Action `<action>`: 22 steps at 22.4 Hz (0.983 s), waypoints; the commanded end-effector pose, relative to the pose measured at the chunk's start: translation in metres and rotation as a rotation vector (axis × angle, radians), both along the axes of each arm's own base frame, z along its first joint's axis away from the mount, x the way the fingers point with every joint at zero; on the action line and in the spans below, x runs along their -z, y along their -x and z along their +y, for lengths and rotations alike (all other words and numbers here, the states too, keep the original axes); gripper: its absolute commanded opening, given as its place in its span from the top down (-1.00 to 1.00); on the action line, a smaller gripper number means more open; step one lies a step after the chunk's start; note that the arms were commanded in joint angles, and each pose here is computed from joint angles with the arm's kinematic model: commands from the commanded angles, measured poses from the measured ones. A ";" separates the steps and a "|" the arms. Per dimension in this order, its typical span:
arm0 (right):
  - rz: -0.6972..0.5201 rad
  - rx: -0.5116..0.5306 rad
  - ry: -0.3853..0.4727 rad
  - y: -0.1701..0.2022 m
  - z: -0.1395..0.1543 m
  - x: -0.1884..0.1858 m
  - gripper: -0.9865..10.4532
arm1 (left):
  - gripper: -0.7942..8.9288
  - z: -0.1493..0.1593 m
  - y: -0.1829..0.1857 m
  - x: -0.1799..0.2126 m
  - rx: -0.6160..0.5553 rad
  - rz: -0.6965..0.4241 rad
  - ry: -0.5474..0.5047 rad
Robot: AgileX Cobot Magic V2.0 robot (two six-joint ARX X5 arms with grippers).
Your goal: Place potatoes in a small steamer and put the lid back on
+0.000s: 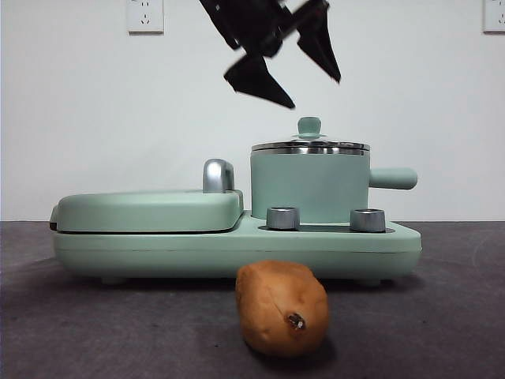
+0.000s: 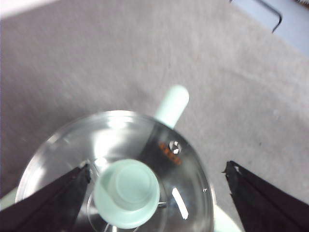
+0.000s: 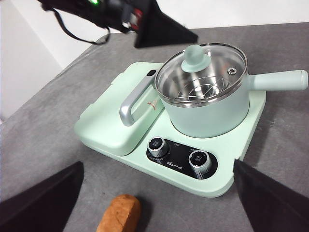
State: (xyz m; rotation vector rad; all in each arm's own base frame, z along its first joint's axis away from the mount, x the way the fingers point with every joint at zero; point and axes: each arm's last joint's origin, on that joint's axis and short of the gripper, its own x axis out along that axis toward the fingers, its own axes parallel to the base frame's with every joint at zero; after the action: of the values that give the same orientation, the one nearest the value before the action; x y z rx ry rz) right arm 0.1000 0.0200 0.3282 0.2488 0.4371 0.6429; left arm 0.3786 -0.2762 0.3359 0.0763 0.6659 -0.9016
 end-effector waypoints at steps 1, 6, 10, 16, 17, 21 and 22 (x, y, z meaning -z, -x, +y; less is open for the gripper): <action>-0.022 -0.002 0.001 0.000 0.000 -0.005 -0.03 | -0.05 -0.012 -0.006 0.011 -0.013 -0.021 -0.029; -0.022 -0.002 0.001 0.000 0.000 -0.005 -0.03 | 0.03 -0.018 -0.012 0.029 -0.033 -0.006 -0.069; -0.022 -0.002 0.002 0.000 0.000 -0.005 -0.03 | 0.20 -0.022 -0.012 0.033 -0.027 -0.014 -0.086; -0.022 -0.002 0.001 0.000 0.000 -0.005 -0.03 | 0.42 -0.033 -0.004 0.040 0.019 -0.095 -0.202; -0.022 -0.002 0.001 0.000 0.000 -0.005 -0.03 | 0.53 -0.034 -0.004 0.039 0.018 -0.100 -0.199; -0.020 -0.001 -0.001 0.000 0.000 -0.005 -0.03 | 0.82 -0.034 -0.004 0.039 0.019 -0.102 -0.198; -0.020 -0.001 -0.001 0.000 0.000 -0.005 -0.03 | 0.82 -0.035 -0.004 0.039 0.019 -0.105 -0.196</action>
State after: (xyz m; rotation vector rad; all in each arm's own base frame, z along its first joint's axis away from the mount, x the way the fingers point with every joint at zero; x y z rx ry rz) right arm 0.0999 0.0200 0.3282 0.2493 0.4376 0.6428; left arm 0.3805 -0.3004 0.3067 0.3034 0.6431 -0.8216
